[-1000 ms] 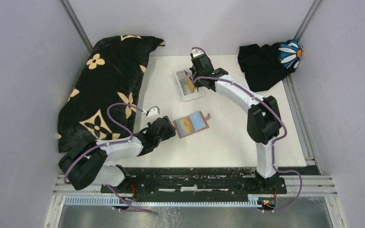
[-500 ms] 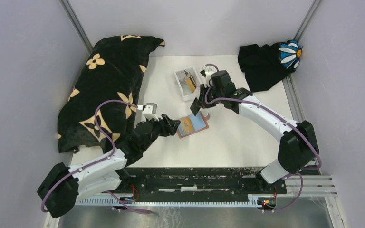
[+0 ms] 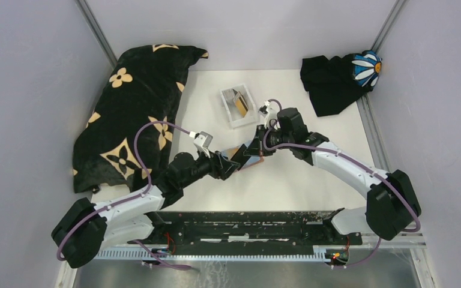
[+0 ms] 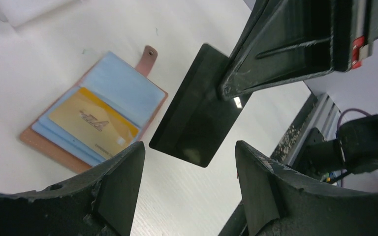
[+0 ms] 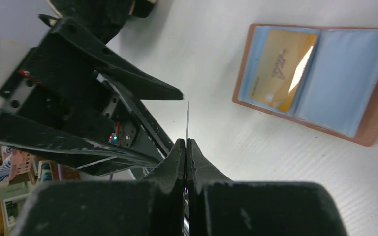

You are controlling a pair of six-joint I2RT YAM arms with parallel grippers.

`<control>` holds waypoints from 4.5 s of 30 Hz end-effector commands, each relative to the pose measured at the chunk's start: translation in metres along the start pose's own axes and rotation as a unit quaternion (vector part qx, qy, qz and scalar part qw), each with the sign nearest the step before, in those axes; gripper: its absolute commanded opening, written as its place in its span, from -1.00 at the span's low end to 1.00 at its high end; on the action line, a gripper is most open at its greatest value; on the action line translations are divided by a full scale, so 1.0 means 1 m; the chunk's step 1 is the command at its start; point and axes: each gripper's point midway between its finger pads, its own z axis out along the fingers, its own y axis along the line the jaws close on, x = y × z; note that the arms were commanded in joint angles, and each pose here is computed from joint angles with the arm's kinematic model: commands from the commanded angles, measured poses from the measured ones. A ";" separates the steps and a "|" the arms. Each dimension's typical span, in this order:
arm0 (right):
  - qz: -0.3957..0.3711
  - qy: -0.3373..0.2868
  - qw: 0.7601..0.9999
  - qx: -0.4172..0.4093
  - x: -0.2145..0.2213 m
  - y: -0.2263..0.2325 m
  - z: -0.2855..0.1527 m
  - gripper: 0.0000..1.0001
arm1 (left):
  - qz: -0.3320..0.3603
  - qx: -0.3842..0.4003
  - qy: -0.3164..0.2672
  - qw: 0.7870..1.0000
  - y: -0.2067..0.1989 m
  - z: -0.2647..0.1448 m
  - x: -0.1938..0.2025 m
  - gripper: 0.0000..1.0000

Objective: Put the credit cards into the card holder

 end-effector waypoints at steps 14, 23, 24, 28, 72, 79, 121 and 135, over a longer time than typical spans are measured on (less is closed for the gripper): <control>0.021 0.010 0.994 -0.111 0.020 0.032 -0.009 -0.98 | 0.041 0.130 0.024 0.990 -0.042 0.005 -0.003 0.48; 0.028 0.019 0.991 -0.127 0.023 0.033 -0.006 -0.98 | 0.006 0.189 0.051 0.981 -0.049 0.003 0.005 0.22; 0.031 0.020 0.991 -0.128 0.023 0.032 -0.005 -0.98 | 0.003 0.194 0.051 0.980 -0.049 0.003 0.005 0.16; 0.038 0.023 0.991 -0.126 0.025 0.025 0.000 -0.98 | 0.000 0.200 0.046 0.979 -0.050 0.002 0.001 -0.03; -0.020 -0.068 0.969 0.236 -0.027 -0.116 0.041 -0.75 | -0.312 -0.130 -0.109 0.935 0.064 0.062 0.016 -0.94; -0.028 -0.059 0.957 0.284 -0.032 -0.136 0.046 -0.87 | -0.339 -0.183 -0.129 0.914 0.074 0.063 0.022 -0.94; -0.011 0.010 0.946 0.324 0.008 -0.168 0.071 -0.91 | -0.374 -0.205 -0.192 0.884 0.084 0.087 0.050 -0.94; -0.009 0.018 0.945 0.327 0.015 -0.169 0.072 -0.91 | -0.349 -0.227 -0.193 0.889 0.095 0.080 0.063 -0.94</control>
